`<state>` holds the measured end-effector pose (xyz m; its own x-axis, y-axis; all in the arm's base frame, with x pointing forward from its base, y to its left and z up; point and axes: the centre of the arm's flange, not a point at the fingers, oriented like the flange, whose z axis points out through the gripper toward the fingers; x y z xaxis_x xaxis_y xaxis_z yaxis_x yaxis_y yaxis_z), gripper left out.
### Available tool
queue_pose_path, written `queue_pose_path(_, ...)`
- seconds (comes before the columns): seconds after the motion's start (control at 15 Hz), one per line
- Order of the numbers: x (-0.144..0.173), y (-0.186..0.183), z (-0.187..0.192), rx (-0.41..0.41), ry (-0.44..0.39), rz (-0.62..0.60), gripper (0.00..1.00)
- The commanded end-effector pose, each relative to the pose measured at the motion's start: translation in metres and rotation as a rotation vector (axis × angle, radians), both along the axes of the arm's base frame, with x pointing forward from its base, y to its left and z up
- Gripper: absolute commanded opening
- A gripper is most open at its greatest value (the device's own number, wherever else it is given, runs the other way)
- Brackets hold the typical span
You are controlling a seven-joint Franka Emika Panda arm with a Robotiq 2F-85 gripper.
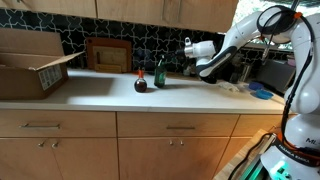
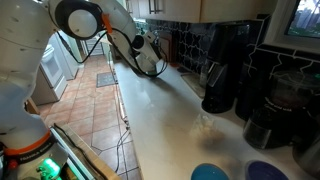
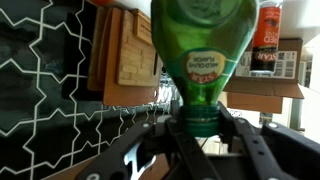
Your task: Move the green bottle forward
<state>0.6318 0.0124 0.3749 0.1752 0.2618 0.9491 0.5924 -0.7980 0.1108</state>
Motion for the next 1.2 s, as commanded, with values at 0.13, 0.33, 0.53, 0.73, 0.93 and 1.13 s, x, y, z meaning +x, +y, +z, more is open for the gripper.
queue_pose_path(0.13, 0.015, 0.012, 0.009, -0.027, 0.03, 0.025, 0.11)
queue_pose_path(0.33, 0.021, 0.019, 0.016, -0.041, 0.038, 0.037, 0.11)
queue_pose_path(0.53, 0.029, 0.024, 0.02, -0.062, 0.048, 0.05, 0.11)
queue_pose_path(0.73, 0.034, 0.027, 0.02, -0.075, 0.056, 0.066, 0.11)
queue_pose_path(0.93, 0.038, 0.026, 0.02, -0.078, 0.058, 0.078, 0.36)
queue_pose_path(1.13, 0.039, 0.021, 0.023, -0.082, 0.052, 0.076, 0.65)
